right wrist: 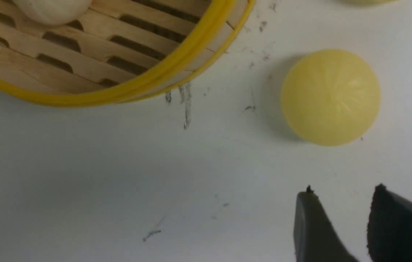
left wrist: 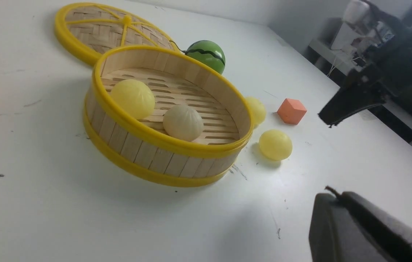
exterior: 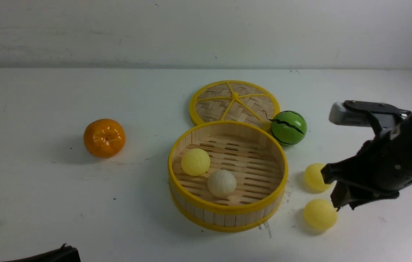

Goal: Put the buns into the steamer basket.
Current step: Use the right arm to grab a steamed stuffed bun

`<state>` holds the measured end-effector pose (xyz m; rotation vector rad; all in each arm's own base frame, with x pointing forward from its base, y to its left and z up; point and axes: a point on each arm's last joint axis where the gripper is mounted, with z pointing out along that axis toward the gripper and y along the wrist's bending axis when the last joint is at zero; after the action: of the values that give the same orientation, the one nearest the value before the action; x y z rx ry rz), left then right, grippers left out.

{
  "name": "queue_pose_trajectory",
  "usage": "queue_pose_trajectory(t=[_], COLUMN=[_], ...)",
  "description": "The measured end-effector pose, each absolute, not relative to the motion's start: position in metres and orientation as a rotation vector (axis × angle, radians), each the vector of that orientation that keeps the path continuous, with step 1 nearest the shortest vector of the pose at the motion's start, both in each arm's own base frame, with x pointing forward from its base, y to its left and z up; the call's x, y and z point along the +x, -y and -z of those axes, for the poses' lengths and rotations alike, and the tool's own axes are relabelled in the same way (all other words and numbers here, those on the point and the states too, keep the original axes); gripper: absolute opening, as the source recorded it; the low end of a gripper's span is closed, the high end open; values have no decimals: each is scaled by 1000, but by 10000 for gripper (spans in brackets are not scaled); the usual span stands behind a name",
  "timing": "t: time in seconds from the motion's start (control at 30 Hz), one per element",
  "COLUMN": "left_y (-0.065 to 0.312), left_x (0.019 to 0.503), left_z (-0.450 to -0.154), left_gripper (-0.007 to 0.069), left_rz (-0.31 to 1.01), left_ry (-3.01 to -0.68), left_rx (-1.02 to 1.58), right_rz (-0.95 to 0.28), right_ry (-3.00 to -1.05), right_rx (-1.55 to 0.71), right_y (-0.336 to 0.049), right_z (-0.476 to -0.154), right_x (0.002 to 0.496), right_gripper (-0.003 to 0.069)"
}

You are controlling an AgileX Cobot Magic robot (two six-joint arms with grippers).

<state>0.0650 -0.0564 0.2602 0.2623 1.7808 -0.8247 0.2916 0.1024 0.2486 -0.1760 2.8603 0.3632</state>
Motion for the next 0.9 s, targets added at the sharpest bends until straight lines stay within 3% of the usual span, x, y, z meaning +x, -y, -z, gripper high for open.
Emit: queue_pose_trajectory(t=[0.3, 0.9], left_y=[56, 56], left_x=[65, 66], left_z=[-261, -262], left_gripper=[-13, -8], left_rz=[825, 826], left_ry=[-1777, -1763], left_rx=[261, 255], right_rz=[-216, -217], right_ry=[-2968, -3018], right_rx=[-170, -113], right_y=[-117, -107], right_z=[-200, -204], right_x=[350, 352], right_gripper=[242, 242])
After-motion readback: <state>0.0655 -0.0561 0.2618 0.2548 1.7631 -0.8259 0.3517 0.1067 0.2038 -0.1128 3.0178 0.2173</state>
